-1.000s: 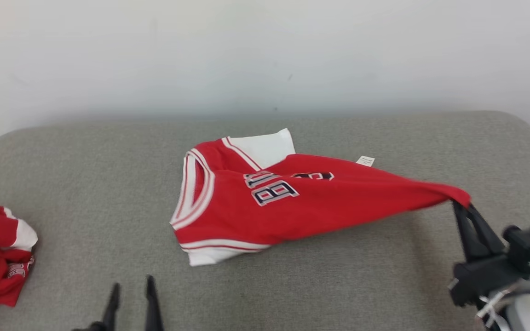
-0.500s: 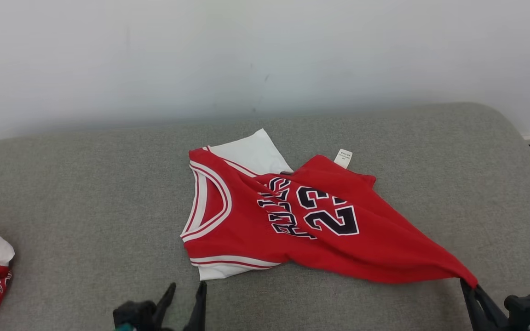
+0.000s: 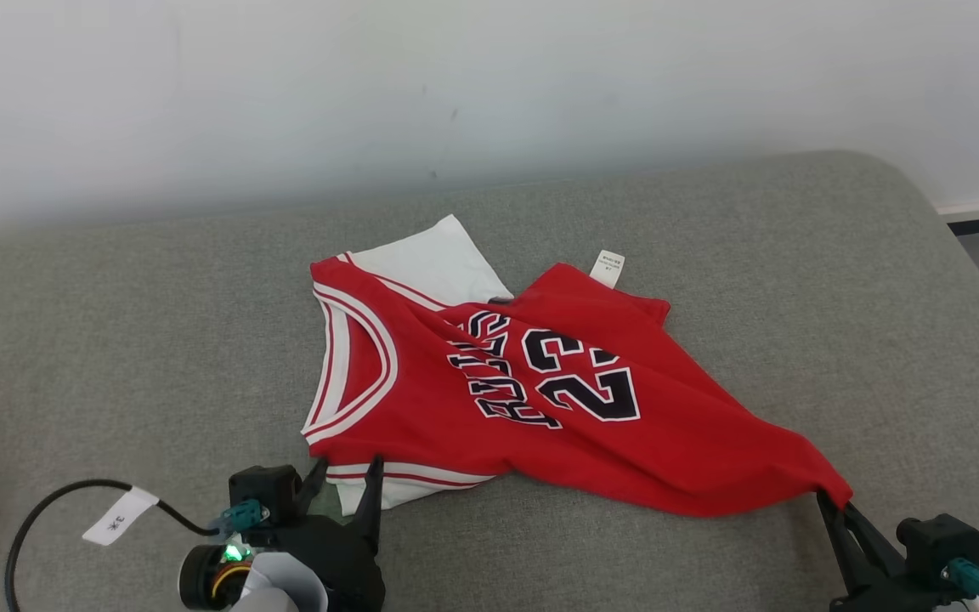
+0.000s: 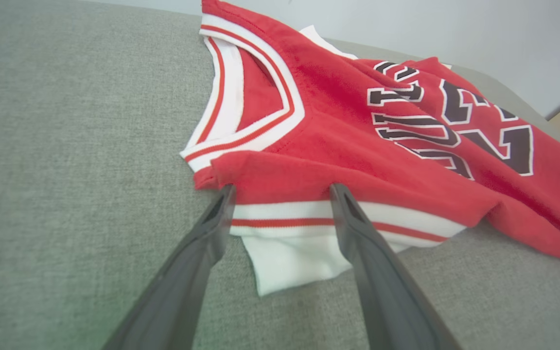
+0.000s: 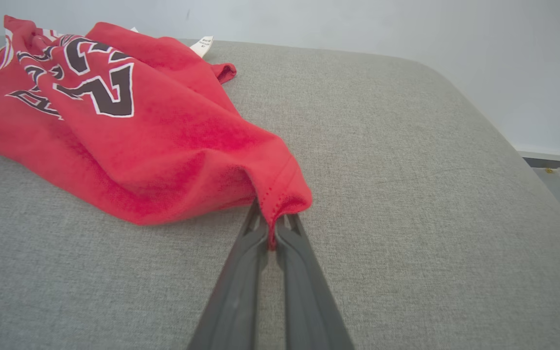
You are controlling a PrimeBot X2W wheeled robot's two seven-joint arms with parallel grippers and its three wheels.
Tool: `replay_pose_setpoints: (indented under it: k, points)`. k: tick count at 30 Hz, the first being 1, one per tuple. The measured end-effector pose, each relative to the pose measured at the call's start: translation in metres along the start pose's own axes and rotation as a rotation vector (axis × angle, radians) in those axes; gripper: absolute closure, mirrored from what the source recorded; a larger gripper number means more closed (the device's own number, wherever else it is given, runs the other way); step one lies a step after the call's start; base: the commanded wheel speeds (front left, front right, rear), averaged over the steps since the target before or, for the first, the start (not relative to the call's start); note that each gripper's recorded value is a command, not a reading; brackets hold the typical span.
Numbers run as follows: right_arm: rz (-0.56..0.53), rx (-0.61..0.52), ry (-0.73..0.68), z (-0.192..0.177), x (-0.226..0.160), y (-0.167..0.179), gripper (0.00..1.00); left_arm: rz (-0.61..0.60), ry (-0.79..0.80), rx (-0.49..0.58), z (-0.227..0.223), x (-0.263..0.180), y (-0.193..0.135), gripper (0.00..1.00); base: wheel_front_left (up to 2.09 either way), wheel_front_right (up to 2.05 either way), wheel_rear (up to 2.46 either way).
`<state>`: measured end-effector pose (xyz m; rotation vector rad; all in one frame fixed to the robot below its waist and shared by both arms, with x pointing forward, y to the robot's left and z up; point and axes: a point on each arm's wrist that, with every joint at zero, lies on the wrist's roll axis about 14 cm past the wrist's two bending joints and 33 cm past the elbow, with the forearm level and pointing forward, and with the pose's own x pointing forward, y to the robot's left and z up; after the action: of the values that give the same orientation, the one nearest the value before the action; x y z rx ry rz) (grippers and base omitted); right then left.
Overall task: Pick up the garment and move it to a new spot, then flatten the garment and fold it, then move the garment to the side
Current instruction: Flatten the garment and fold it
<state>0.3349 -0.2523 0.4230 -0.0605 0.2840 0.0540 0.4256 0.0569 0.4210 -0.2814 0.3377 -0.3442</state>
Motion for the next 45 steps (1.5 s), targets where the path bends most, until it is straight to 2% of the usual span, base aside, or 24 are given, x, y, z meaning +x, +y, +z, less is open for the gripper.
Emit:
replay_pose_setpoints:
  k: [1,2,3,8,10,14,16,22,27,28,29,30,37,45]
  points:
    - [-0.001,-0.001,0.006,-0.002,0.001,-0.001,1.0,-0.002,0.009,0.006,-0.002,0.003,0.0,0.0,0.0,0.0,0.0]
    - [-0.001,-0.001,0.011,-0.003,0.002,-0.002,1.0,-0.002,0.013,0.015,-0.002,0.004,0.001,0.17,0.0,0.0,0.0]
    - [0.0,0.0,0.014,-0.004,0.003,-0.002,1.0,-0.006,0.01,0.028,-0.001,0.006,0.001,1.0,0.0,0.0,0.0]
    - [-0.004,0.003,0.002,-0.003,0.005,-0.005,1.0,-0.04,-0.025,0.054,0.011,0.012,-0.006,1.0,0.0,0.0,0.0]
    - [-0.004,0.01,-0.011,-0.002,0.006,-0.005,1.0,-0.061,-0.083,0.034,0.027,0.009,-0.01,1.0,0.0,0.0,0.0]
    - [0.001,0.026,0.002,-0.01,0.001,-0.002,1.0,0.006,-0.099,0.03,0.026,-0.013,0.018,1.0,0.0,0.0,0.0]
    - [0.014,0.035,0.018,-0.016,-0.001,0.003,1.0,0.065,-0.056,0.061,0.018,-0.019,0.035,0.0,0.0,0.0,0.0]
    - [0.045,0.037,0.028,-0.018,0.004,0.014,1.0,0.03,0.021,0.016,0.008,-0.006,0.019,0.0,0.0,0.0,0.0]
    - [0.054,0.035,0.029,-0.017,0.009,0.015,1.0,0.041,0.09,0.014,-0.002,0.007,0.024,0.0,0.0,0.0,0.0]
    - [0.052,0.032,0.031,-0.017,0.009,0.013,1.0,0.038,0.104,0.016,-0.004,0.009,0.023,0.64,0.0,0.0,0.0]
    - [0.048,0.03,0.033,-0.017,0.009,0.011,1.0,0.028,0.12,0.015,-0.007,0.011,0.021,0.64,0.0,0.0,0.0]
    - [0.042,0.031,0.032,-0.017,0.009,0.009,1.0,0.021,0.127,0.011,-0.008,0.012,0.018,1.0,0.0,0.0,0.0]
    - [0.003,0.045,0.013,-0.012,0.005,-0.003,1.0,-0.07,0.011,-0.04,0.014,0.009,-0.008,1.0,0.0,0.0,0.0]
    - [0.004,0.053,-0.026,-0.004,0.0,0.001,1.0,-0.13,-0.191,-0.11,0.072,-0.023,-0.007,1.0,0.0,0.0,0.0]
